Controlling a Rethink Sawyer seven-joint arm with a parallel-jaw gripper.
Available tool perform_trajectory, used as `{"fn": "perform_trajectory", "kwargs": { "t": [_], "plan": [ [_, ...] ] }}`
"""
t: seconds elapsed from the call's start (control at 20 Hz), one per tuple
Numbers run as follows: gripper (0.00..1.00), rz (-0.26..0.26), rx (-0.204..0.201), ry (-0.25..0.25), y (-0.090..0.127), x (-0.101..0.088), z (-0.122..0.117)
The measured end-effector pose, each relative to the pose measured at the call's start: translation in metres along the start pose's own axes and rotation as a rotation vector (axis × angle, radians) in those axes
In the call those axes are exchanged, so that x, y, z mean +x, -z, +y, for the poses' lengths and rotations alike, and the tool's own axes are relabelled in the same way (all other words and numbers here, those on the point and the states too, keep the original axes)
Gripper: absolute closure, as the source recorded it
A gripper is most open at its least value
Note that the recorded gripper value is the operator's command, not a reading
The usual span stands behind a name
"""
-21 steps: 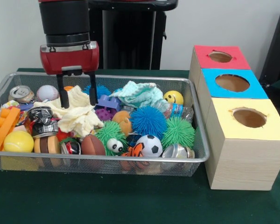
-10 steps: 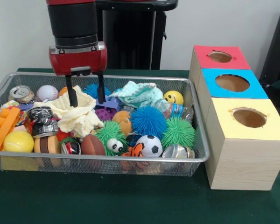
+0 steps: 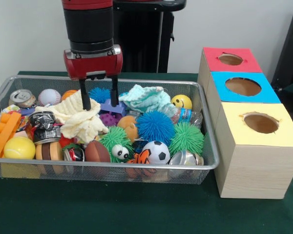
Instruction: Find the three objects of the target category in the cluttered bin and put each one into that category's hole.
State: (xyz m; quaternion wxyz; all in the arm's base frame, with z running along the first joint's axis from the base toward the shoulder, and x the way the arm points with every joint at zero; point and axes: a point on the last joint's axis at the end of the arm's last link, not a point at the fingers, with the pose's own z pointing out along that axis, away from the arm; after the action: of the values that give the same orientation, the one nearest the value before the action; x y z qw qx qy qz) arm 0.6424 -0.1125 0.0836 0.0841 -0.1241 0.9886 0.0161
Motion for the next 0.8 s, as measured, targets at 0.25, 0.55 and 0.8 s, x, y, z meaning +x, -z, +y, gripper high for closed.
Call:
{"fn": "perform_trajectory", "kwargs": {
  "t": [0.25,0.55,0.8],
  "plan": [
    [0.0,0.008,0.026,0.039,-0.003,0.004,0.002],
    [0.0,0.005,0.014,0.004,-0.003,0.01,-0.012],
    [0.0,0.013,0.002,-0.043,-0.008,0.025,-0.032]
  ]
}}
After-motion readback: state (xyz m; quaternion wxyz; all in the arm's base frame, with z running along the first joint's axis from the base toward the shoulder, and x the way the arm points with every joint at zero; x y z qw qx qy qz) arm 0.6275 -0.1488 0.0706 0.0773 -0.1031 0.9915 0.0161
